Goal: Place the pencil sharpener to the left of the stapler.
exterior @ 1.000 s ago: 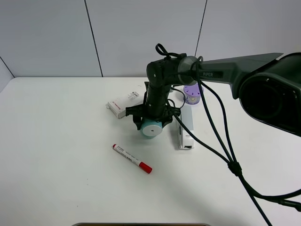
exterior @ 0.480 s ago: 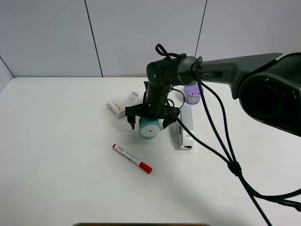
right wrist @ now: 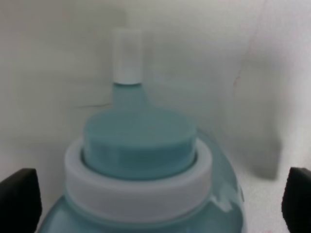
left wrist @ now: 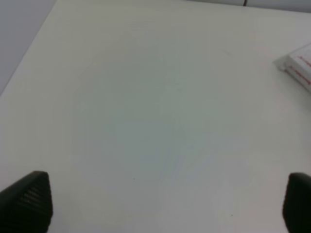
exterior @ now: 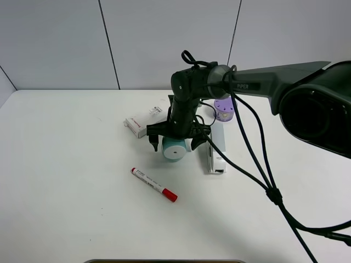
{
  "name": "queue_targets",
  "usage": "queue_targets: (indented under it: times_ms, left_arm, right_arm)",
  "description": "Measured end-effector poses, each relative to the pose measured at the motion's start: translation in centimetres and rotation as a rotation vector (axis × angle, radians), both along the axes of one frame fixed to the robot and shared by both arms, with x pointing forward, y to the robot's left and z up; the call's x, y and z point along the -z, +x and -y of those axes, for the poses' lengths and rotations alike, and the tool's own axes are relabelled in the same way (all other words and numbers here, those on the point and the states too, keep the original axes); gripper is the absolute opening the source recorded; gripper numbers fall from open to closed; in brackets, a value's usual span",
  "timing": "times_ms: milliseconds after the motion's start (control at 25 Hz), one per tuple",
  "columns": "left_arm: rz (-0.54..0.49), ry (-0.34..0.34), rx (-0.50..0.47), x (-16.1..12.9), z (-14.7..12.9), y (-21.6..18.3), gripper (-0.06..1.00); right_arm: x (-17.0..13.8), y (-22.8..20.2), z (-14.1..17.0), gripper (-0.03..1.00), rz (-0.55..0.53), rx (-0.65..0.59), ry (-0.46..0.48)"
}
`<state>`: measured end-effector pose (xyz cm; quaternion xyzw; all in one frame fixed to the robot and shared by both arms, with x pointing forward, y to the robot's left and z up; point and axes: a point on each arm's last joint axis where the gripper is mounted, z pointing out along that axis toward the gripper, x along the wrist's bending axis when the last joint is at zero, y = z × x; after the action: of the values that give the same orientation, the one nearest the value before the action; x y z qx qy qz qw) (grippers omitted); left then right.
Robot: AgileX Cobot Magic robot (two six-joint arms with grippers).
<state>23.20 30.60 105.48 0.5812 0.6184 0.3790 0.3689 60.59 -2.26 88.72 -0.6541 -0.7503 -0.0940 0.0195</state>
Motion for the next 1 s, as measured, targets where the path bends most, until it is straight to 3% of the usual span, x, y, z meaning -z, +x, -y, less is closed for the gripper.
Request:
queue_targets:
  times_ms: [360, 760, 1000]
  left_arm:
    - [0.0, 0.0, 0.0, 0.0, 0.0, 0.0, 0.95]
    - [0.0, 0.0, 0.0, 0.0, 0.0, 0.0, 0.95]
    - [0.0, 0.0, 0.0, 0.0, 0.0, 0.0, 0.95]
  right_arm:
    - [-3.1, 0.0, 0.1, 0.99, 0.062, -0.009, 0.026]
    - [-9.7, -0.6, 0.7, 0.99, 0.209, -0.043, 0.058]
    - [-14.0, 0.0, 4.1, 0.99, 0.277, -0.052, 0.065]
